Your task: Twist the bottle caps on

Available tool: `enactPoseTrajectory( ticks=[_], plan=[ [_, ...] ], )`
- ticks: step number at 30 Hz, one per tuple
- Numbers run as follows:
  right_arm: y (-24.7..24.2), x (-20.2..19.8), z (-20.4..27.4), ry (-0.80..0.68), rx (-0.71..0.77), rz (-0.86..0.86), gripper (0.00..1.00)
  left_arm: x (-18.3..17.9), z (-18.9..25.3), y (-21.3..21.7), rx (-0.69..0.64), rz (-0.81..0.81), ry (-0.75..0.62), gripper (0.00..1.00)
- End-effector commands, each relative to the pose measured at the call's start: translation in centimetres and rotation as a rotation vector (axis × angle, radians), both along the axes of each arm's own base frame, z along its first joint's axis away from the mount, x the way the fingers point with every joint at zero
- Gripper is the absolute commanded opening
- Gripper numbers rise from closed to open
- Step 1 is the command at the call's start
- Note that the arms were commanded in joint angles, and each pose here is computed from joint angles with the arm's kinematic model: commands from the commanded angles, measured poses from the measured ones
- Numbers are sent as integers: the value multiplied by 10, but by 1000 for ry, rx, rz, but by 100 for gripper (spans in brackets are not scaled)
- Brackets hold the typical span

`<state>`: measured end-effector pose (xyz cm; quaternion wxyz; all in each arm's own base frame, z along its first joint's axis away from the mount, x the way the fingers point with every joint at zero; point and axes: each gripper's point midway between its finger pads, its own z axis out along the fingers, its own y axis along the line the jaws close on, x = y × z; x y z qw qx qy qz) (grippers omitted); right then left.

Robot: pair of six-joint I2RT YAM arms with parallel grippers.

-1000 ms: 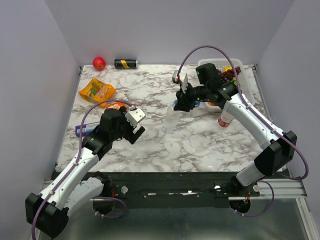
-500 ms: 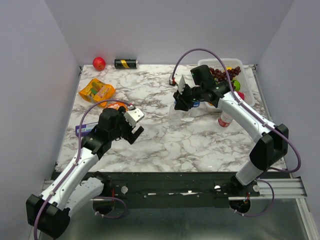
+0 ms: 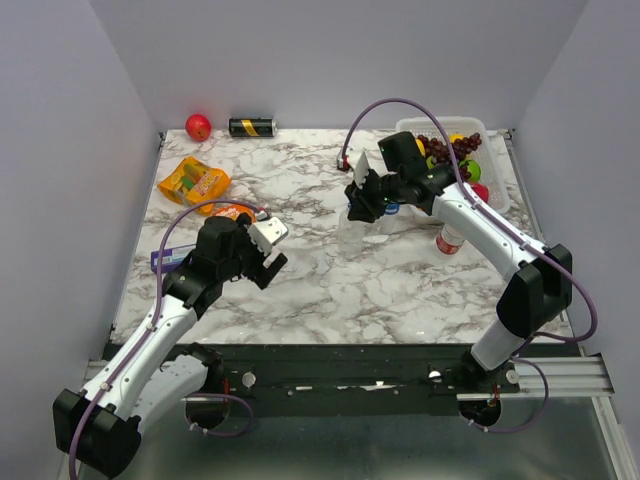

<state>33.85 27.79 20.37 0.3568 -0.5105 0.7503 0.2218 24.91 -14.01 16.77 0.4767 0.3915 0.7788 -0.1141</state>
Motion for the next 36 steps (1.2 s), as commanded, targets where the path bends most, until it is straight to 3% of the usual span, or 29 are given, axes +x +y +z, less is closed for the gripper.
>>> enactPoseTrajectory(
  ticks=[1,4,11,22,29,30,33,36],
  plan=[
    [-4,8,-14,20,-27,-42,36,-2,2,-4,-18,-24,1,99],
    [-3,8,-14,22,-26,-44,37,-2,3,-3,-16,-25,-3,99],
    [-2,11,-8,13,-17,-51,51,-3,1,-5,-19,-38,3,99],
    [0,11,3,2,1,-47,59,-4,0,-7,-22,-50,6,99],
    [-8,-7,51,-34,33,-36,77,-2,5,-8,-46,-33,3,99],
    [-10,-9,56,-39,31,-36,98,-1,6,-9,-50,-28,-1,99],
    [-20,-17,77,-52,40,-75,99,5,9,-8,-66,0,-14,99],
    [-35,-19,79,-25,40,-222,100,10,13,-9,-96,28,-21,99]
  ],
)
